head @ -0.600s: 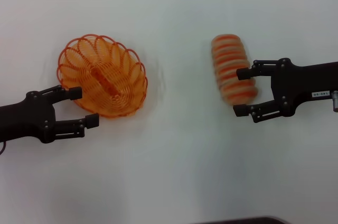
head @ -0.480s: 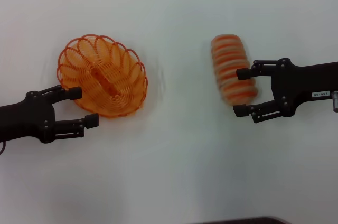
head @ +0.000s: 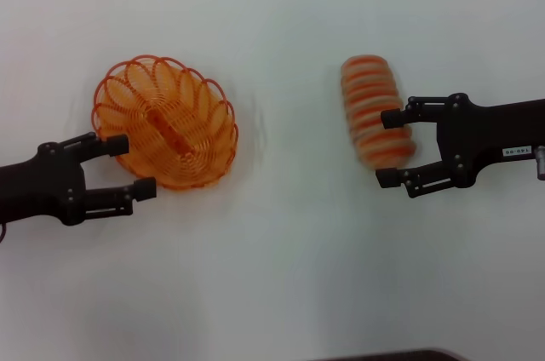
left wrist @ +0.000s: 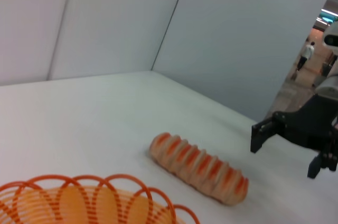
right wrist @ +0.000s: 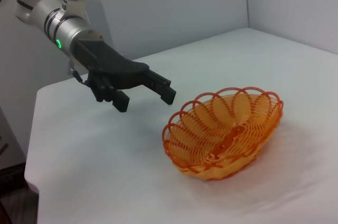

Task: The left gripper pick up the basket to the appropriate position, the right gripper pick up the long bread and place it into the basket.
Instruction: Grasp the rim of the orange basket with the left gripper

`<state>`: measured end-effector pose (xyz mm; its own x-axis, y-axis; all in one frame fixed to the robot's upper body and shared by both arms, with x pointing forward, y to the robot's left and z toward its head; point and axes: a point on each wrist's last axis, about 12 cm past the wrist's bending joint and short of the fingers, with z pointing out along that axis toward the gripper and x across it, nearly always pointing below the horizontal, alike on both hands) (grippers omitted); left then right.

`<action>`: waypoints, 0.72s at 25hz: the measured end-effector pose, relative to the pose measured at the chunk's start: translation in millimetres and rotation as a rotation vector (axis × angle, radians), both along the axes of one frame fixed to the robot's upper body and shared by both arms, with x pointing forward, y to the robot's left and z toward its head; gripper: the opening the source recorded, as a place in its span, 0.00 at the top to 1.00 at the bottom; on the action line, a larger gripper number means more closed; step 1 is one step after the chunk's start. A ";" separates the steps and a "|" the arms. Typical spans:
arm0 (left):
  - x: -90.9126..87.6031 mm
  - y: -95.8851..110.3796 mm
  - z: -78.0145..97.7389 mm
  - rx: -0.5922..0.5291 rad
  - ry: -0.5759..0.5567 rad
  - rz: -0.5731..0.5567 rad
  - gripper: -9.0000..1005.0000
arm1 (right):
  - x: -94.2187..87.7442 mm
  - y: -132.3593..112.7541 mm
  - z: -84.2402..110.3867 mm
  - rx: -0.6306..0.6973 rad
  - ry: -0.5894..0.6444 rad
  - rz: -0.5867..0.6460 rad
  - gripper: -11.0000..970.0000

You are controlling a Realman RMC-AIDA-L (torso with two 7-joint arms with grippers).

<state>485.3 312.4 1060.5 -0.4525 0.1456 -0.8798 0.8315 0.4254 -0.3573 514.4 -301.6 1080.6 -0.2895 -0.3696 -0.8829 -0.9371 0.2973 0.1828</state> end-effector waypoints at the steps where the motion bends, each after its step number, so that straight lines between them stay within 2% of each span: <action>1: 0.4 0.6 1.2 -0.010 0.003 0.005 0.07 | 0.1 0.0 0.1 0.000 0.000 0.000 0.03; 4: 3.2 4.0 6.2 -0.046 0.037 0.033 0.07 | 0.4 0.5 0.5 0.001 -0.001 0.002 0.03; 12: 22.4 11.3 28.3 -0.175 0.228 0.113 0.07 | 1.8 0.8 2.4 0.008 0.011 -0.003 0.04; 18: 46.3 17.2 45.2 -0.217 0.362 0.197 0.07 | 3.7 -0.1 4.4 0.006 0.023 -0.006 0.04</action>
<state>531.6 329.6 1105.7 -0.7370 -0.1435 -0.6605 0.5476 0.4461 -0.7079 518.1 -301.7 1085.0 -0.3118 -0.3621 -0.8784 -0.9308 0.3021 0.2058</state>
